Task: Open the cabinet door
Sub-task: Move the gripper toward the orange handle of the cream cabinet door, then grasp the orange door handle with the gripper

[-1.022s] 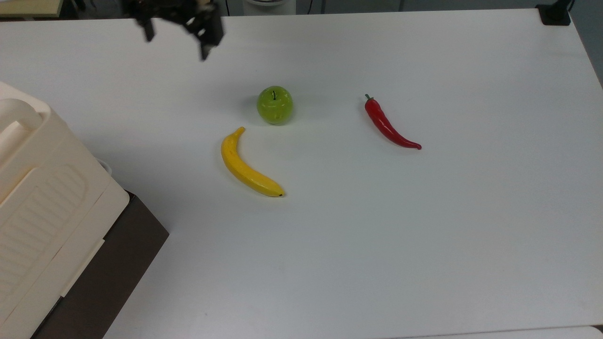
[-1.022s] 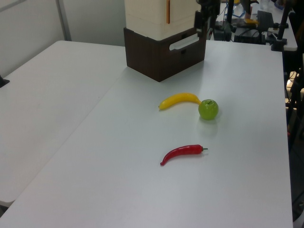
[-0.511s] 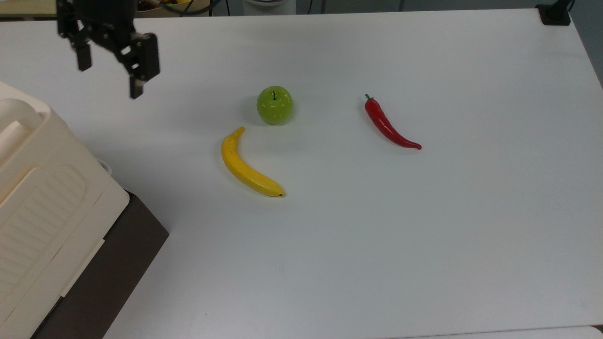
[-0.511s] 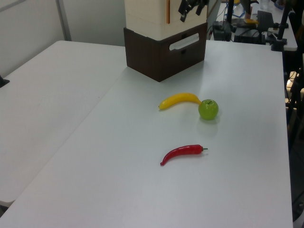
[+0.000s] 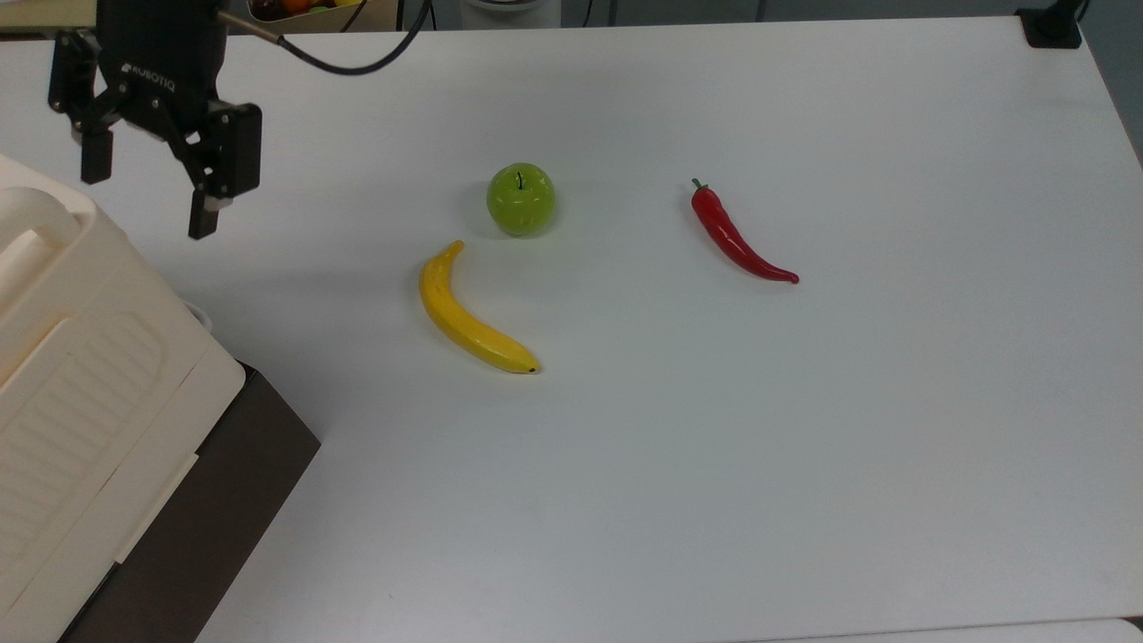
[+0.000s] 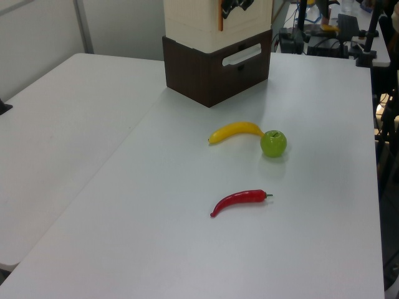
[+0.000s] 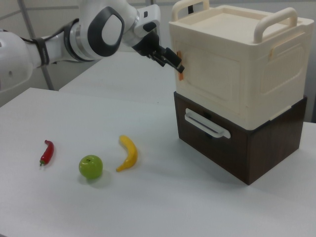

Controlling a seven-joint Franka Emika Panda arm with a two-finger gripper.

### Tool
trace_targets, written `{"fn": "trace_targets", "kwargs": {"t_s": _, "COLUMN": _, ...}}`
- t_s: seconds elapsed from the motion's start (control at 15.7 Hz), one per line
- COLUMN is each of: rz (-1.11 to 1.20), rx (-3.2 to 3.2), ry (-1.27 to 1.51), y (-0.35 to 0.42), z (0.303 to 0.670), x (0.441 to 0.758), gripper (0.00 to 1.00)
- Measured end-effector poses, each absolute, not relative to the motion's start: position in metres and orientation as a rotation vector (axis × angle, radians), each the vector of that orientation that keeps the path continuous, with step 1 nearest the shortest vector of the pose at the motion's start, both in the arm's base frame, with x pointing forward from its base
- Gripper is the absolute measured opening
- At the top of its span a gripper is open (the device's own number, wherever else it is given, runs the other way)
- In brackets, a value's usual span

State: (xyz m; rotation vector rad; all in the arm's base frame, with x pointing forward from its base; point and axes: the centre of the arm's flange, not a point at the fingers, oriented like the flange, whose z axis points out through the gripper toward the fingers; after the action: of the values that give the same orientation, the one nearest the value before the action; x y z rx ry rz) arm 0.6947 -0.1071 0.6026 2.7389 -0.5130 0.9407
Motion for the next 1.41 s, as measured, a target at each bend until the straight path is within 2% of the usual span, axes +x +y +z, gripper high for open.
{"fn": "trace_targets", "kwargs": {"t_s": 0.19, "rz": 1.019, "rx": 2.714, "ry": -0.472, "y": -0.106, "z": 0.591, "x": 0.706, "gripper": 1.00}}
{"fn": "trace_targets", "kwargs": {"t_s": 0.38, "rz": 1.026, "rx": 2.715, "ry": -0.460, "y": -0.106, "z": 0.580, "x": 0.713, "gripper": 0.95}}
{"fn": "trace_targets", "kwargs": {"t_s": 0.51, "rz": 1.031, "rx": 2.715, "ry": -0.485, "y": -0.106, "z": 0.579, "x": 0.713, "gripper": 0.80}}
{"fn": "trace_targets", "kwargs": {"t_s": 0.64, "rz": 1.041, "rx": 2.714, "ry": -0.515, "y": -0.106, "z": 0.581, "x": 0.713, "gripper": 0.76}}
{"fn": "trace_targets", "kwargs": {"t_s": 0.77, "rz": 1.045, "rx": 2.714, "ry": -0.532, "y": -0.106, "z": 0.582, "x": 0.713, "gripper": 0.54}}
{"fn": "trace_targets", "kwargs": {"t_s": 0.89, "rz": 1.046, "rx": 2.714, "ry": -0.534, "y": -0.105, "z": 0.582, "x": 0.713, "gripper": 0.48}}
{"fn": "trace_targets", "kwargs": {"t_s": 1.02, "rz": 1.046, "rx": 2.714, "ry": -0.536, "y": -0.105, "z": 0.582, "x": 0.713, "gripper": 0.37}}
{"fn": "trace_targets", "kwargs": {"t_s": 1.09, "rz": 1.046, "rx": 2.714, "ry": -0.536, "y": -0.105, "z": 0.582, "x": 0.713, "gripper": 0.37}}
{"fn": "trace_targets", "kwargs": {"t_s": 1.15, "rz": 1.046, "rx": 2.714, "ry": -0.536, "y": -0.105, "z": 0.582, "x": 0.713, "gripper": 0.30}}
{"fn": "trace_targets", "kwargs": {"t_s": 1.28, "rz": 1.047, "rx": 2.714, "ry": -0.536, "y": -0.105, "z": 0.582, "x": 0.713, "gripper": 0.26}}
{"fn": "trace_targets", "kwargs": {"t_s": 1.34, "rz": 1.048, "rx": 2.717, "ry": -0.533, "y": -0.103, "z": 0.582, "x": 0.714, "gripper": 0.21}}
{"fn": "trace_targets", "kwargs": {"t_s": 1.41, "rz": 1.050, "rx": 2.717, "ry": -0.532, "y": -0.102, "z": 0.582, "x": 0.714, "gripper": 0.21}}
